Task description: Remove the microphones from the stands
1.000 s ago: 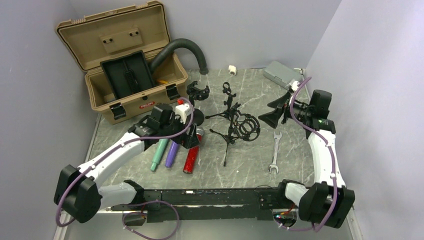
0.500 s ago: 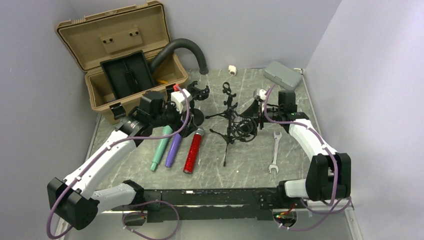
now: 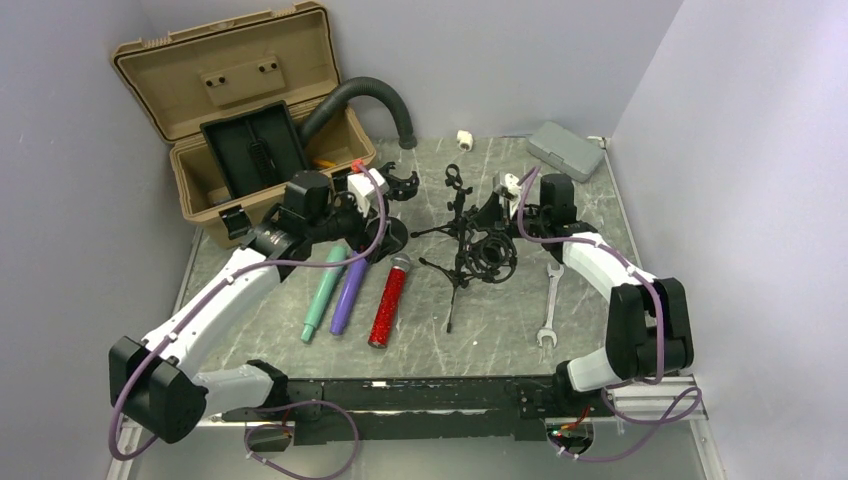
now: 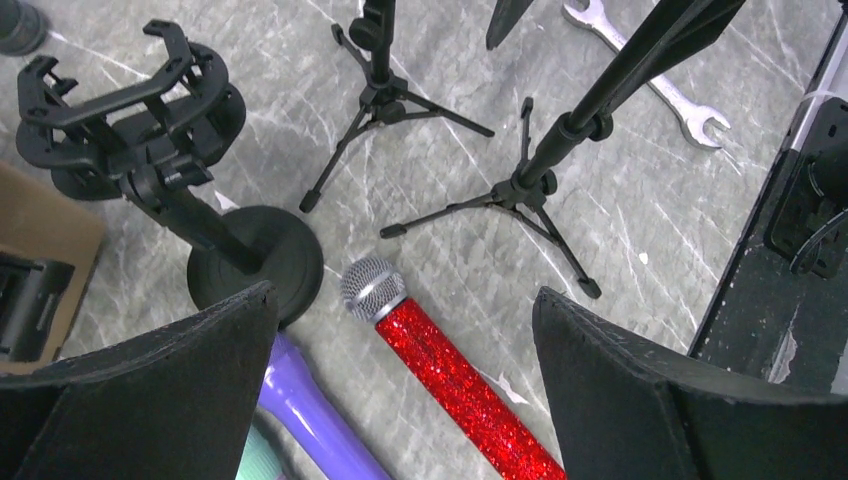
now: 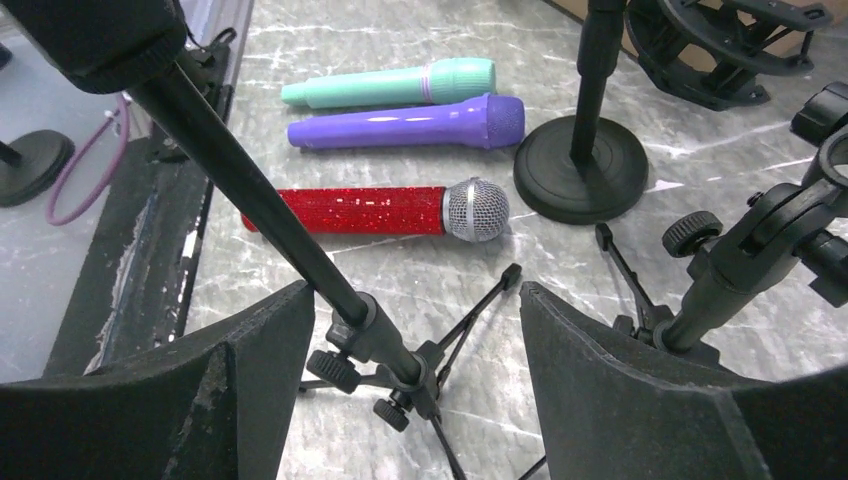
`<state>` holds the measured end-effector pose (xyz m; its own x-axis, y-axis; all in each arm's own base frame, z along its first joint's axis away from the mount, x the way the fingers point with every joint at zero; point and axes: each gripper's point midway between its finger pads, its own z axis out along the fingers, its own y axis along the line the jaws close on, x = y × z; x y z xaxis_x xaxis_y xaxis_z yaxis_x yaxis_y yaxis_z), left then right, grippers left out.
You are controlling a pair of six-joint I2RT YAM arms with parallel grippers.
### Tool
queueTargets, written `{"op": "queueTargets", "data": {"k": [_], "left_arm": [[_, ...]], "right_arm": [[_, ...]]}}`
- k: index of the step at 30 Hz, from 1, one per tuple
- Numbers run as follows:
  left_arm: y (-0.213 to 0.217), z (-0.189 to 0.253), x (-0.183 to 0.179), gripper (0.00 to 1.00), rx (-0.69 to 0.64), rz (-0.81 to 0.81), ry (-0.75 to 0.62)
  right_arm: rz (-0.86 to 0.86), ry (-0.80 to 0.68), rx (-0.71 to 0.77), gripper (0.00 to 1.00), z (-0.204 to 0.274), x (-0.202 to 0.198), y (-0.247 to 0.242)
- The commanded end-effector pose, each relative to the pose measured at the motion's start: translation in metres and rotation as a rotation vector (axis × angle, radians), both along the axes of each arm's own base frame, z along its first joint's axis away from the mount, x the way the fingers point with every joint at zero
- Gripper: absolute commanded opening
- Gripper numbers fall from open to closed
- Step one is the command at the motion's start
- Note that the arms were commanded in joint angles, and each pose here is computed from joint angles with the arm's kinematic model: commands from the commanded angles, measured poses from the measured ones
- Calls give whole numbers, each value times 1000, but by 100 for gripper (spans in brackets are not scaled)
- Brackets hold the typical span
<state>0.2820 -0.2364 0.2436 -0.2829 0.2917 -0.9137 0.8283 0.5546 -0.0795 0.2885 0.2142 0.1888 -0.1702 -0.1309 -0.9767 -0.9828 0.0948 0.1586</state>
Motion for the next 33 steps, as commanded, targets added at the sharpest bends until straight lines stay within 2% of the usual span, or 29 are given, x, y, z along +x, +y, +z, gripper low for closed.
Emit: {"op": "queueTargets", "data": {"k": [1,8,13,16,22,24,28,33], "left_arm": [[-12,13,9,99,-55,-46,-60],[-27,5,21,100,-76,-86,-39],[-36,-10,30,99,-79,-97,10],[-42,-21,32,99,-86,-115,43],[-59,-34,27,96,-130,-205,92],[-65,-38,24,95,-136,-241,104],[-75,-40,14,94,-148,-303,117],[-81,-37,13,95,-147,-313,105]], "right_arm": [[74,-57,77,76,12,-1,6],[106,-40,83,74,8,-8,7],[122,-26,106,68,12,-13,14],[135,5,128,59,15,-17,21],[186,31,220,30,39,-31,25],[202,161,211,22,38,-27,25],[204,104,214,8,42,-29,24],[201,107,217,2,68,-26,21]]}}
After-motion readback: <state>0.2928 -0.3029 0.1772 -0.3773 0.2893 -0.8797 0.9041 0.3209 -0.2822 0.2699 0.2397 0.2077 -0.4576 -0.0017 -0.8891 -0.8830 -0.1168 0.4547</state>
